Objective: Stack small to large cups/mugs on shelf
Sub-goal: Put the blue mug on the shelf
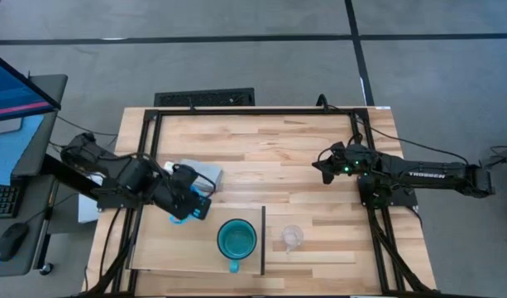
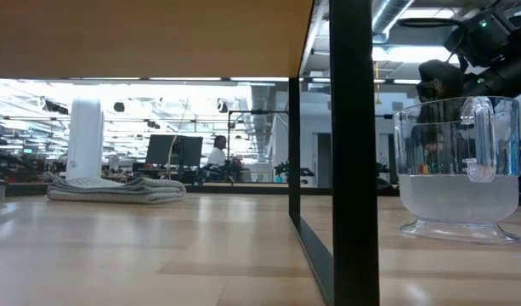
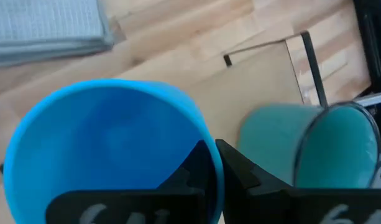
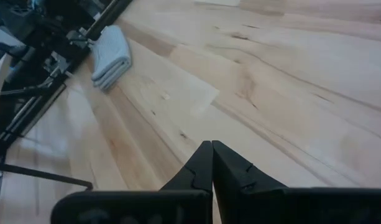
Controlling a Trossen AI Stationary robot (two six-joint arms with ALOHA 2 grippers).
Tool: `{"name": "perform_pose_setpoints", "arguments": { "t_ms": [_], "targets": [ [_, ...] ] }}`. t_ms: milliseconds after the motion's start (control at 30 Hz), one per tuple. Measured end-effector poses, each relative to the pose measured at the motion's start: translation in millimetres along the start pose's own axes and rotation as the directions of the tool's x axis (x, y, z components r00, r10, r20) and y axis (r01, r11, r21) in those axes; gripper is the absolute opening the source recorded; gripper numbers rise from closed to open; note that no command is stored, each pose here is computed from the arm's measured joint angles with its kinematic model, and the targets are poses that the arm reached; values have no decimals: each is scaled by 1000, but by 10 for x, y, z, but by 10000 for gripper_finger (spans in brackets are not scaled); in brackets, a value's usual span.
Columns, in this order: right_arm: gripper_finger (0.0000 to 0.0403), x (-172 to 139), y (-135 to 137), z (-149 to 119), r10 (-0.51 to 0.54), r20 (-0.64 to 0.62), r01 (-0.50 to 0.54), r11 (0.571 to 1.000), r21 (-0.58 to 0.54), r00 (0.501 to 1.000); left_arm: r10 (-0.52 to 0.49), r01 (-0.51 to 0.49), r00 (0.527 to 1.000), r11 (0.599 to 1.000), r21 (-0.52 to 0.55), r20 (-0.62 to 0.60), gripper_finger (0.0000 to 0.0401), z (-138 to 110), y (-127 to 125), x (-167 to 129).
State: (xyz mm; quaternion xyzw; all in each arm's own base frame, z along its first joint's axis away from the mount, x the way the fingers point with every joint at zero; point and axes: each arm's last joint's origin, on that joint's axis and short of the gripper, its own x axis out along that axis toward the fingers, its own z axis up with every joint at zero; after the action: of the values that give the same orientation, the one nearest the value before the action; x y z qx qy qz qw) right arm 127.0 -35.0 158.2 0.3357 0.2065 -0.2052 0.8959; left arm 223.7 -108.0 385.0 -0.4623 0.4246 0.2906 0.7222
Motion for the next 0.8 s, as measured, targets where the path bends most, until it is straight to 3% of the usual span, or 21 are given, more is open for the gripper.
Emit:
{"name": "perform_pose_setpoints", "arguments": {
  "t_ms": [233, 400, 600, 800],
  "targets": [
    [27, 0, 0, 0, 0, 0, 0, 1000, -25, 1000, 102, -103, 994, 994, -32, -36, 0, -98, -331, -152],
    [27, 0, 0, 0, 0, 0, 0, 1000, -25, 1000, 83, -86, 995, 995, -42, -56, 0, -164, -570, -73],
    [27, 0, 1, 2, 2, 2, -1, 999, -45, 1000, 144, -150, 986, 987, -57, -85, 0, -252, -634, 133],
    [27, 0, 0, 0, 0, 0, 0, 997, -76, 1000, 162, -172, 983, 976, -132, -85, 0, -320, -609, 157]
  ]
}}
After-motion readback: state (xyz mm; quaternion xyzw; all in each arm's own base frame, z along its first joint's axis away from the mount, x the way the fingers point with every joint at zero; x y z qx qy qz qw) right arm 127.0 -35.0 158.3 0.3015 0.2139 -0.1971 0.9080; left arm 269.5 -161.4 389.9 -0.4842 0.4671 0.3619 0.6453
